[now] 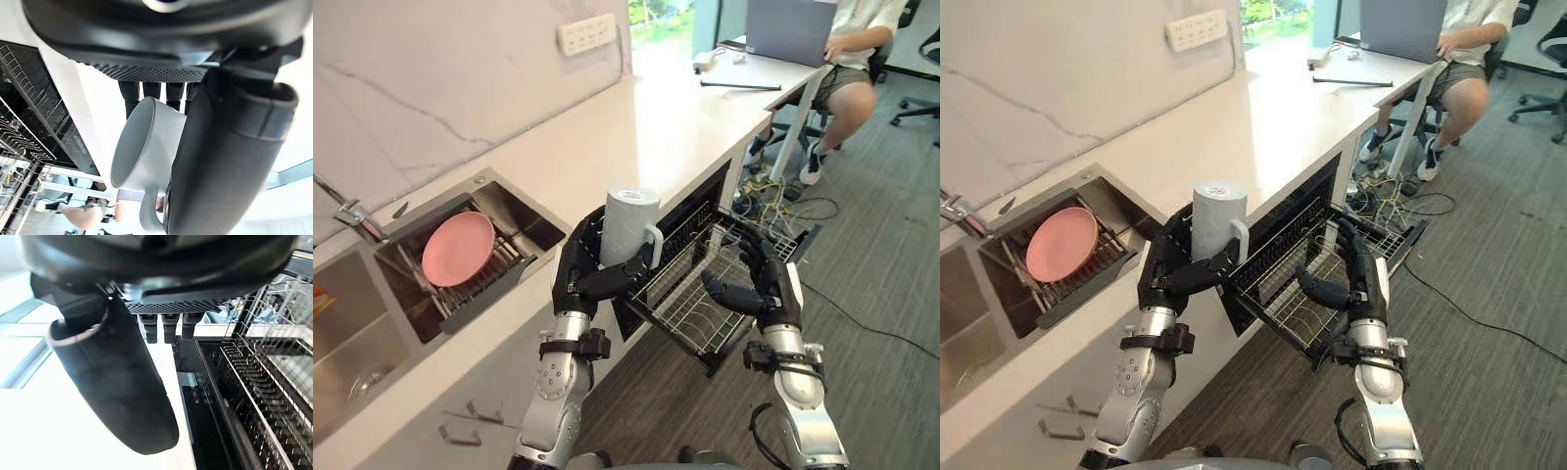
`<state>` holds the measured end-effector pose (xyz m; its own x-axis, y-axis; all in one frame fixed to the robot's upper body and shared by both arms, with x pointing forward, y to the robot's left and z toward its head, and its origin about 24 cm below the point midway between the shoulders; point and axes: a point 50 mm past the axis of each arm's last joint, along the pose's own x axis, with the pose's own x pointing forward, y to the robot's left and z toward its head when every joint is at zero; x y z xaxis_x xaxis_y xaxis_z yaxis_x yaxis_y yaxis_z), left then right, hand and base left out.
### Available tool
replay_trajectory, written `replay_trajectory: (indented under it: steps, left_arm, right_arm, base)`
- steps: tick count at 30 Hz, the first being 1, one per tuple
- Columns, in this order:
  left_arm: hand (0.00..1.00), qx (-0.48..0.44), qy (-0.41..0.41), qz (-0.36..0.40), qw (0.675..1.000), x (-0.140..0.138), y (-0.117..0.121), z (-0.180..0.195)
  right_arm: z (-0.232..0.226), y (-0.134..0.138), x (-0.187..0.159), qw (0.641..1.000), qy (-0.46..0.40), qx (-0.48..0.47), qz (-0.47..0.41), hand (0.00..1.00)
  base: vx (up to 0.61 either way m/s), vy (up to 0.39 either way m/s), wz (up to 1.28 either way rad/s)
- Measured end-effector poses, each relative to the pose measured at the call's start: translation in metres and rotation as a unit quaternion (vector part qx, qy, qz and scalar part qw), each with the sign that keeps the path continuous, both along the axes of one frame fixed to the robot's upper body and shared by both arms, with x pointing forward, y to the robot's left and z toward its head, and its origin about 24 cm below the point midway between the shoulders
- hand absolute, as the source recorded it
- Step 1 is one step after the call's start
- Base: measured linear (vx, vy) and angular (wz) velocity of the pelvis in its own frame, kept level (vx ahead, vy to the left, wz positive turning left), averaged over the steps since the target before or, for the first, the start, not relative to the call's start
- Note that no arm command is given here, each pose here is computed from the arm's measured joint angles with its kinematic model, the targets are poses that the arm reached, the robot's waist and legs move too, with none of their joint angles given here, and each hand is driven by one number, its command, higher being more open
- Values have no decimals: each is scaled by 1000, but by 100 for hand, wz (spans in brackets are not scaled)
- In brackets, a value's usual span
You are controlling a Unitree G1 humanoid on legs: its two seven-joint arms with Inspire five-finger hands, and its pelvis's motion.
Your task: Walk over to the sink, pick up the cup, carry it to the dishwasher, place the cup inside the dishwasher, then close the dishwasher door
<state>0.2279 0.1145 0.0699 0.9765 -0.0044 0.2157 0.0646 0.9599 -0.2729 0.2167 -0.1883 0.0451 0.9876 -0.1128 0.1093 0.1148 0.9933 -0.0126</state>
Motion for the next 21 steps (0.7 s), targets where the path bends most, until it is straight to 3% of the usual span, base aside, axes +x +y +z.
replay_trajectory:
  steps: [10, 21]
  left_arm:
    - [30, 42, -27, 48, 998, 13, 17, 12]
    - [30, 53, 10, 49, 997, 25, 15, -4]
  right_arm:
    - [33, 33, -1, 986, -77, 106, 108, 90]
    - [47, 38, -2, 967, -115, 182, 133, 90]
  base:
    - [19, 47, -15]
    - [-12, 14, -6]
